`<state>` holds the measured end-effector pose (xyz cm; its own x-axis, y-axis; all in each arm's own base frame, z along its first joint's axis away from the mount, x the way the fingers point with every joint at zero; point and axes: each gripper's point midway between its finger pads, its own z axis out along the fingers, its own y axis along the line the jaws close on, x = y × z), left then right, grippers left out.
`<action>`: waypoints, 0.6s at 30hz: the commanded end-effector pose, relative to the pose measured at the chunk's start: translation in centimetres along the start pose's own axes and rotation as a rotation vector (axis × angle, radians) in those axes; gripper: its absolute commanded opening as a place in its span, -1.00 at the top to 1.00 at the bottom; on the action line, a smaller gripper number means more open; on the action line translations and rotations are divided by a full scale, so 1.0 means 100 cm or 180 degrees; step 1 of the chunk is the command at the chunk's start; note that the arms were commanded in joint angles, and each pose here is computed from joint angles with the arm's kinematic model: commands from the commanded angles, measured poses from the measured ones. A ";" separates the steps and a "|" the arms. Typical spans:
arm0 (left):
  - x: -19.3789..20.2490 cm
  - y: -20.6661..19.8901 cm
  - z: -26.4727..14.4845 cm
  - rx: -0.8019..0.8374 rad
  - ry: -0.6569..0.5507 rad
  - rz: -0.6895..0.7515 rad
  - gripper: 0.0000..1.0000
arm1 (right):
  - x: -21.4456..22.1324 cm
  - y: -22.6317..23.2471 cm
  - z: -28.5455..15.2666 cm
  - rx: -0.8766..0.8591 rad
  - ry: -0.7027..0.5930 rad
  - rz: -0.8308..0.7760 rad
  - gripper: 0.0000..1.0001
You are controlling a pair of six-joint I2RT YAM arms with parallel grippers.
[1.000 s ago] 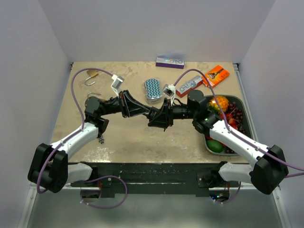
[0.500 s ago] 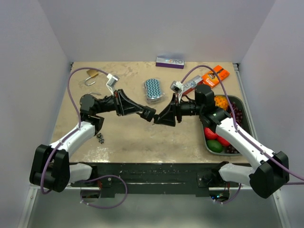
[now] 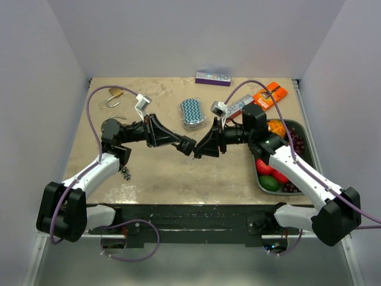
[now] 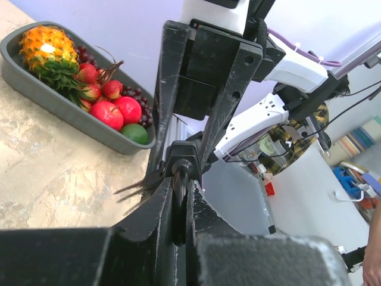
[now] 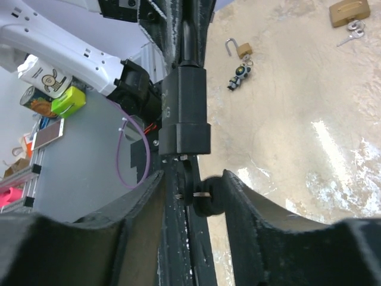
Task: Lock with the key
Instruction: Lock the lock.
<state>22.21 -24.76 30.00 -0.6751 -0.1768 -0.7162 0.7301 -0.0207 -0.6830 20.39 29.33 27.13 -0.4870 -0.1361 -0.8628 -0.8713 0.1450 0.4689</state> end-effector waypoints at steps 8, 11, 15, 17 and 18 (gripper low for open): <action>-0.020 -0.012 0.002 0.0047 -0.0187 0.0244 1.00 | -0.002 0.016 0.001 -0.0187 0.0057 -0.0208 1.00; -0.028 -0.009 0.000 0.0035 -0.0219 0.0307 1.00 | 0.006 0.012 -0.004 -0.0108 0.0120 -0.0137 1.00; -0.050 0.000 -0.007 -0.0026 -0.0304 0.0367 1.00 | 0.016 0.006 -0.011 -0.0009 0.0112 -0.0035 1.00; -0.065 -0.001 -0.010 -0.0032 -0.0353 0.0485 1.00 | 0.018 0.001 -0.016 0.0046 0.0090 0.0017 1.00; -0.073 0.005 -0.016 -0.0082 -0.0403 0.0494 1.00 | 0.024 -0.002 -0.018 0.0052 0.0108 0.0069 1.00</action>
<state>22.98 -24.74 29.66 -0.6722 -0.1359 -0.7278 0.7376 -0.0377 -0.6742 20.08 29.30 26.49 -0.4850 -0.1516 -0.8613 -0.8731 0.1408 0.4668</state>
